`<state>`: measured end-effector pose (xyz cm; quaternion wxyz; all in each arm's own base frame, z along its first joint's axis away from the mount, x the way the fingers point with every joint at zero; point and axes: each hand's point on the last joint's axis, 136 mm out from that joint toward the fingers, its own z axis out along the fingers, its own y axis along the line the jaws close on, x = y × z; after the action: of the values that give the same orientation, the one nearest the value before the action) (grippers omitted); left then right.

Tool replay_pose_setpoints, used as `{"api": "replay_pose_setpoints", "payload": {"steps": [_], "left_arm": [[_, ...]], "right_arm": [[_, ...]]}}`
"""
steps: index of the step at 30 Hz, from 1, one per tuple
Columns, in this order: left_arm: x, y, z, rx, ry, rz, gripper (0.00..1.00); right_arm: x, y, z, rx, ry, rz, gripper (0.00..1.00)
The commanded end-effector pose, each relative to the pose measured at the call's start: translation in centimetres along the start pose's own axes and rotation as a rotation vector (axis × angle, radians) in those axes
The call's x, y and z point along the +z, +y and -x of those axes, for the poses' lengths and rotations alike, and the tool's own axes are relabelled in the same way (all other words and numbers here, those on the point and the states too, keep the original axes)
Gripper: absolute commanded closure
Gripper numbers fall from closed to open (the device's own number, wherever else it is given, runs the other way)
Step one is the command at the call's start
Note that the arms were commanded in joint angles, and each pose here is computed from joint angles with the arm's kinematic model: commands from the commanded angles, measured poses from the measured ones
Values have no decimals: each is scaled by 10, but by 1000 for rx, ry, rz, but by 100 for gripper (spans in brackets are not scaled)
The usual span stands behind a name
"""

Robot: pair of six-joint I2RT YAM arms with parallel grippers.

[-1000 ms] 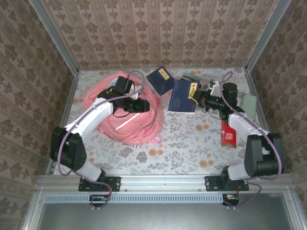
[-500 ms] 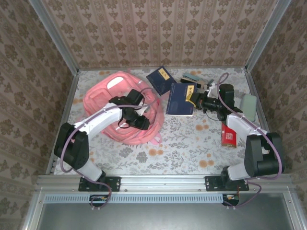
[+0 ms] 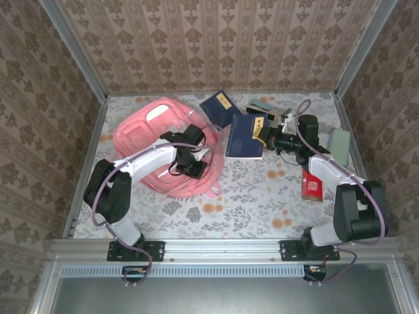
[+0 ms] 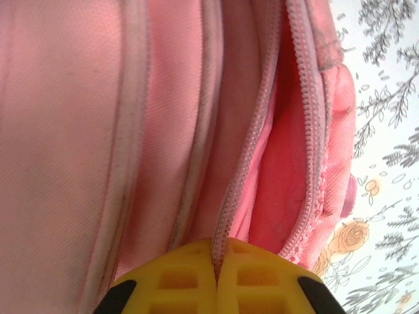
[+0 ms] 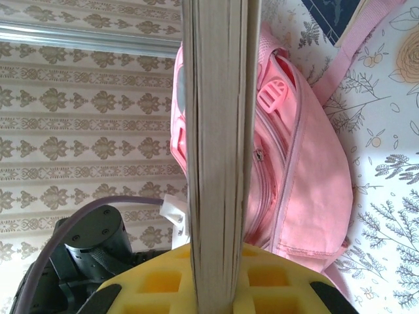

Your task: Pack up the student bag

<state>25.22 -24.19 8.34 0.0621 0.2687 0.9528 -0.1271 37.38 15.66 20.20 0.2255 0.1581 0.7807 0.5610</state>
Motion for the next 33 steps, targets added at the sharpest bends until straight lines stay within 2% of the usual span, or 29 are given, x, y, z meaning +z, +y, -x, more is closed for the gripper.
{"api": "replay_pose_setpoints", "payload": {"steps": [1, 12, 20, 26, 33], "left_arm": [[-38, 3, 27, -30, -138, 42, 100], [-140, 18, 77, -170, -462, 82, 100], [-208, 13, 102, -258, -684, 1, 100], [-229, 2, 112, -273, -727, -93, 100], [-235, -6, 118, -301, -736, -157, 100]], "right_arm": [[2, 11, -1, -31, -4, 18, 100], [32, 17, -20, -28, 37, 30, 100], [72, 10, -35, 11, 28, 12, 100], [107, 6, -37, 43, -4, 0, 100], [159, 20, -44, 38, -25, 10, 100]]}}
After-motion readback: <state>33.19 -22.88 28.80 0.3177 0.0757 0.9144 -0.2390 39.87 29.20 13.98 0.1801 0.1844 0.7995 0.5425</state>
